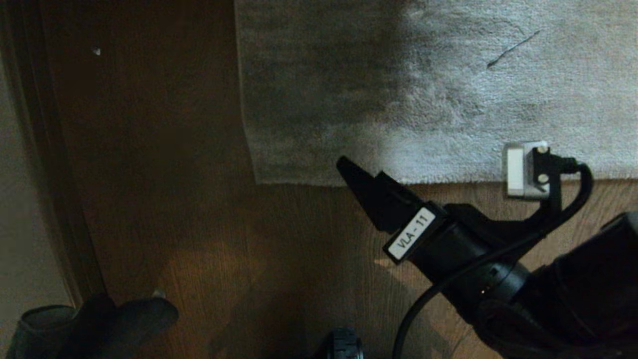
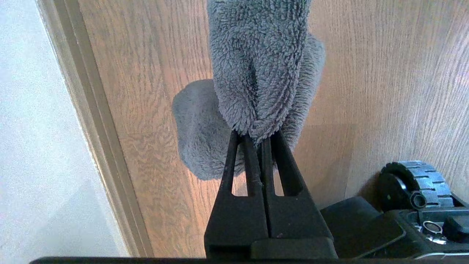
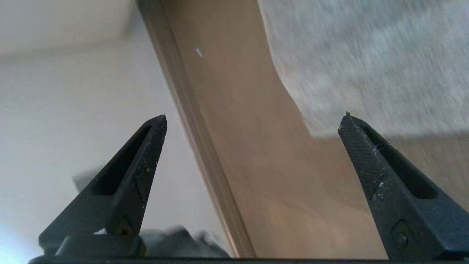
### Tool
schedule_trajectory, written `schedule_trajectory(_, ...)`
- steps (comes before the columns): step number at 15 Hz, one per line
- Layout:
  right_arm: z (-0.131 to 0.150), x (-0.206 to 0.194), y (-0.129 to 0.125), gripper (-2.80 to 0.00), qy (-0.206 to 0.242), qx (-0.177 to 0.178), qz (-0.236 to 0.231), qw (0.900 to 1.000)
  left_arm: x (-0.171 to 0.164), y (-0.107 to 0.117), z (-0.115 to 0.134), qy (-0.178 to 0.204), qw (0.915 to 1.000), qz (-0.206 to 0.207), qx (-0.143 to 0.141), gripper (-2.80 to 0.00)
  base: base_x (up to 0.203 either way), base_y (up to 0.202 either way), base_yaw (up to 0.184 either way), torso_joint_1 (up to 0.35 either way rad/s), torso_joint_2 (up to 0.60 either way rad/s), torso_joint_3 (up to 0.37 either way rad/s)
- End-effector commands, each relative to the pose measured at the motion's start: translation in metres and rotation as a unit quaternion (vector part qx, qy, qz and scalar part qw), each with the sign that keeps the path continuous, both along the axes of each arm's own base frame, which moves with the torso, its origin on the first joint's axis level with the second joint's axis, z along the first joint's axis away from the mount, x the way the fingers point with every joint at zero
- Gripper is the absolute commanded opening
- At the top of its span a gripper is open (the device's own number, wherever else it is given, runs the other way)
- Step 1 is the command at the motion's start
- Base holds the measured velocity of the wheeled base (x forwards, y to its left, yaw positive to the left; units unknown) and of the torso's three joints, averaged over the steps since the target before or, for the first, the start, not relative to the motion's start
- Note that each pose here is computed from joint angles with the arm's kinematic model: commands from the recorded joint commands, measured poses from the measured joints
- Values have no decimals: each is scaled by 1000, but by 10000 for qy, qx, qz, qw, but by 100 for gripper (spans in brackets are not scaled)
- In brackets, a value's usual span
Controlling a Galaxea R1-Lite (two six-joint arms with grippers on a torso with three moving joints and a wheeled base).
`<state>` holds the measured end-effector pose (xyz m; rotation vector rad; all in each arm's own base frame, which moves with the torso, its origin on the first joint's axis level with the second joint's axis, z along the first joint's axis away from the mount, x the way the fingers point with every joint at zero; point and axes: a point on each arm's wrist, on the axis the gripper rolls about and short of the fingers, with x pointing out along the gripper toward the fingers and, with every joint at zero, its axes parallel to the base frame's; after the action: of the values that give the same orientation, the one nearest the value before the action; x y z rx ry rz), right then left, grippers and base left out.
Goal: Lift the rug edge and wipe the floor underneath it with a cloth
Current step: Lay down the carpet
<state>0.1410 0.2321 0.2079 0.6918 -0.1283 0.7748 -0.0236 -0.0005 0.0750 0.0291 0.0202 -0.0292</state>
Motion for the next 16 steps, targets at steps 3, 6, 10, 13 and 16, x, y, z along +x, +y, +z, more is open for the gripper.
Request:
schedule_trajectory(3, -8, 2, 3, -47, 30, -41, -14, 10000, 0, 0, 0, 4, 10000, -1, -1, -280, 0, 0, 0, 0, 0, 0)
schedule_trajectory(6, -17, 2, 4, -280, 130, -213, -5, 9997, 0, 0, 0, 4, 10000, -1, -1, -280, 0, 0, 0, 0, 0, 0)
schedule_trajectory(10, -51, 22, 18, -280, 421, -713, -227, 9963, 0, 0, 0, 4, 10000, -1, -1, -280, 0, 0, 0, 0, 0, 0)
schedule_trajectory(13, -75, 52, 26, -280, 558, -1007, -615, 9914, 0, 0, 0, 4, 10000, -1, -1, -280, 0, 0, 0, 0, 0, 0)
schedule_trajectory(16, -88, 81, 31, -280, 619, -1058, -1110, 9862, 0, 0, 0, 4, 10000, -1, -1, -280, 0, 0, 0, 0, 0, 0)
